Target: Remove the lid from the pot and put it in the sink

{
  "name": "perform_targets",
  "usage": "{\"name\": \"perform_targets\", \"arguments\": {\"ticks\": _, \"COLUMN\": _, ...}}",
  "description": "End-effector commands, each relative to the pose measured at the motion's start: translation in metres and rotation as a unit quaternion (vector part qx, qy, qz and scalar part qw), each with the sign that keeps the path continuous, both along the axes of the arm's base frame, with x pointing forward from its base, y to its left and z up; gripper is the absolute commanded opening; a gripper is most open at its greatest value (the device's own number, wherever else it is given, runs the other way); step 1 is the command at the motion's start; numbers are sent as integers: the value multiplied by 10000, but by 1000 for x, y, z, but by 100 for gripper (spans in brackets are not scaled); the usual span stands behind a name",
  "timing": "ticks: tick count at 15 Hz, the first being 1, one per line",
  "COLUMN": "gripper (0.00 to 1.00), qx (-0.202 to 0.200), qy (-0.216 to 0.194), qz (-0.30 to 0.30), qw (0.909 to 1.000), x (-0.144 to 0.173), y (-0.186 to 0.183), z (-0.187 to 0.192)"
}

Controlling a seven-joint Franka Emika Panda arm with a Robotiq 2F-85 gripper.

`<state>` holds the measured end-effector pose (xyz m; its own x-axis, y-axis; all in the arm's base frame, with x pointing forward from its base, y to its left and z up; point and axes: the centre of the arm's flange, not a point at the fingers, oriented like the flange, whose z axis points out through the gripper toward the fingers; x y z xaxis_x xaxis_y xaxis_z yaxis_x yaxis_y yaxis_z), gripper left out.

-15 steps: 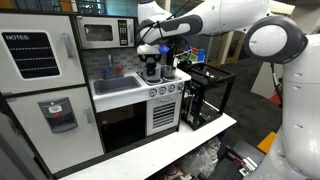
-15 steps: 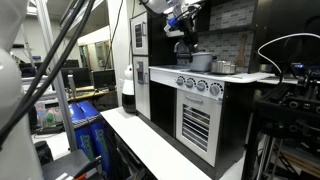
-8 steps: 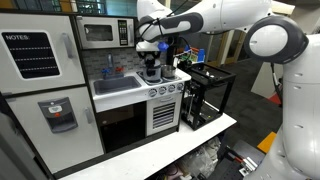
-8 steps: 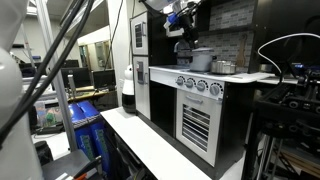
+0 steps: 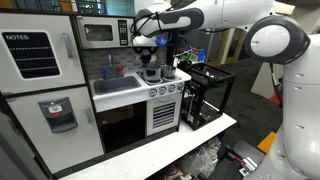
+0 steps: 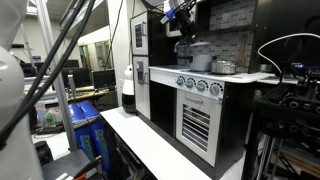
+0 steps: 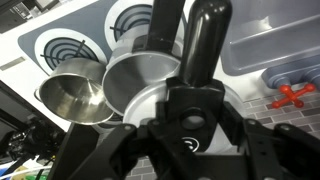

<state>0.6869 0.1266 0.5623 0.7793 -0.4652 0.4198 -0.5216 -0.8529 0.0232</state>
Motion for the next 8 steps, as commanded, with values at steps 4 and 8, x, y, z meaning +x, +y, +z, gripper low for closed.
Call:
{"name": "perform_targets", "arguments": {"ticks": 4, "gripper": 31, "qx": 187, "qy": -27, "qz": 483, "qw": 9987, "x": 2, "y": 16, "z": 5}}
{"name": "perform_targets", "arguments": {"ticks": 8, "gripper": 31, "qx": 275, "qy": -29, "qz": 865, "qw": 9959, "x": 5, "y": 32, "z": 4}}
